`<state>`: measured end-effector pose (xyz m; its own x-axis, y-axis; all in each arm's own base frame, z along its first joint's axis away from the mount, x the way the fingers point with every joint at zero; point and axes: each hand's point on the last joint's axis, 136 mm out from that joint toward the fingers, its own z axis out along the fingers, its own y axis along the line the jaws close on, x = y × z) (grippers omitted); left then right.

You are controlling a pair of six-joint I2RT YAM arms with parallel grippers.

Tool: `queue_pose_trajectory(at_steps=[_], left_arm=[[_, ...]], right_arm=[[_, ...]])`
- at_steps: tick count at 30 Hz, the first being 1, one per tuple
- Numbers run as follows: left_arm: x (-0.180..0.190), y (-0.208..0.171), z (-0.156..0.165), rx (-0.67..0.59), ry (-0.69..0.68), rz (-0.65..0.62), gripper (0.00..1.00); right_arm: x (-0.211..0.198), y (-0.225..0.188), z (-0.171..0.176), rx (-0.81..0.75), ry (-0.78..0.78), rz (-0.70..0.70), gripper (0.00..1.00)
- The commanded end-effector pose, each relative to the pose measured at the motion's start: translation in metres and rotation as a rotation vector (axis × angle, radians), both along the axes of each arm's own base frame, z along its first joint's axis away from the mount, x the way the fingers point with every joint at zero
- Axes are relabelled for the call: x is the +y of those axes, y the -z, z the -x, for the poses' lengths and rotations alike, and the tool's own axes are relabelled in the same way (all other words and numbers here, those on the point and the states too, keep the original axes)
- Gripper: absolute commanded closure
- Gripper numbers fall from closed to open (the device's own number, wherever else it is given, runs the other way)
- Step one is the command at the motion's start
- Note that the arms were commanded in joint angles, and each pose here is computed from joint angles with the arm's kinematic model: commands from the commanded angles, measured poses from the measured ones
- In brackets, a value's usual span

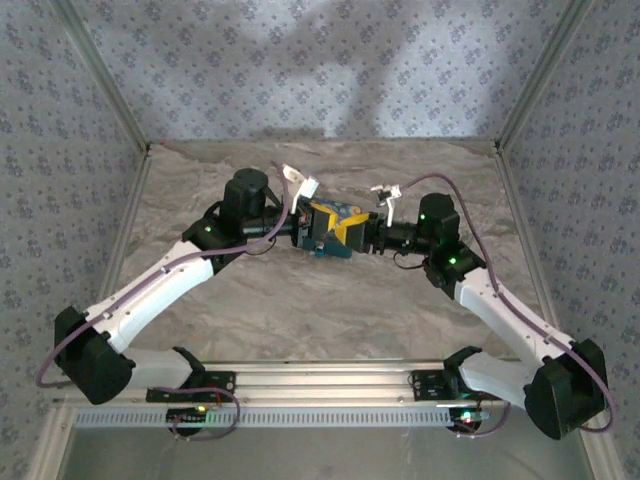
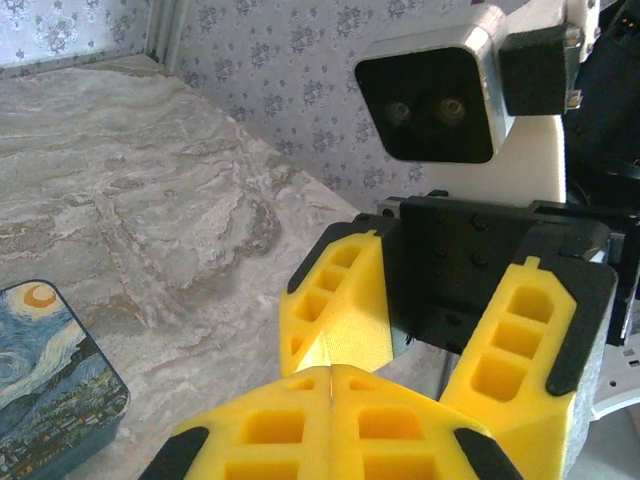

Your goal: Unlock a padlock with a key

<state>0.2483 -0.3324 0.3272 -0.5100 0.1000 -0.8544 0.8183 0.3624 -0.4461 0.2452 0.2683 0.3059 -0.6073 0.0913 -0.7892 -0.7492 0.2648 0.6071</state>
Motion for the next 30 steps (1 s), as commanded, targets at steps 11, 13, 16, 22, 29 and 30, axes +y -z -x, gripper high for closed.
queue_pose_trajectory(at_steps=[11,13,16,22,29,30], left_arm=[[0.002,-0.017,0.004,-0.041,0.023,0.028,1.00],[0.002,-0.017,0.004,-0.040,0.024,0.029,1.00],[0.002,-0.016,0.004,-0.039,0.023,0.028,1.00],[0.002,-0.017,0.003,-0.040,0.023,0.029,1.00],[0.002,-0.017,0.003,-0.044,0.019,0.026,1.00],[0.002,-0.017,0.003,-0.044,0.020,0.026,1.00]], right_arm=[[0.008,-0.018,0.002,-0.061,-0.032,-0.018,0.62],[0.009,-0.017,0.002,-0.058,-0.034,-0.016,0.65],[0.009,-0.016,0.002,-0.053,-0.038,-0.013,0.67],[0.010,-0.013,0.002,-0.046,-0.038,-0.005,0.77],[0.008,-0.006,0.003,-0.033,-0.033,0.013,0.83],[0.008,-0.005,0.004,-0.031,-0.034,0.016,0.84]])
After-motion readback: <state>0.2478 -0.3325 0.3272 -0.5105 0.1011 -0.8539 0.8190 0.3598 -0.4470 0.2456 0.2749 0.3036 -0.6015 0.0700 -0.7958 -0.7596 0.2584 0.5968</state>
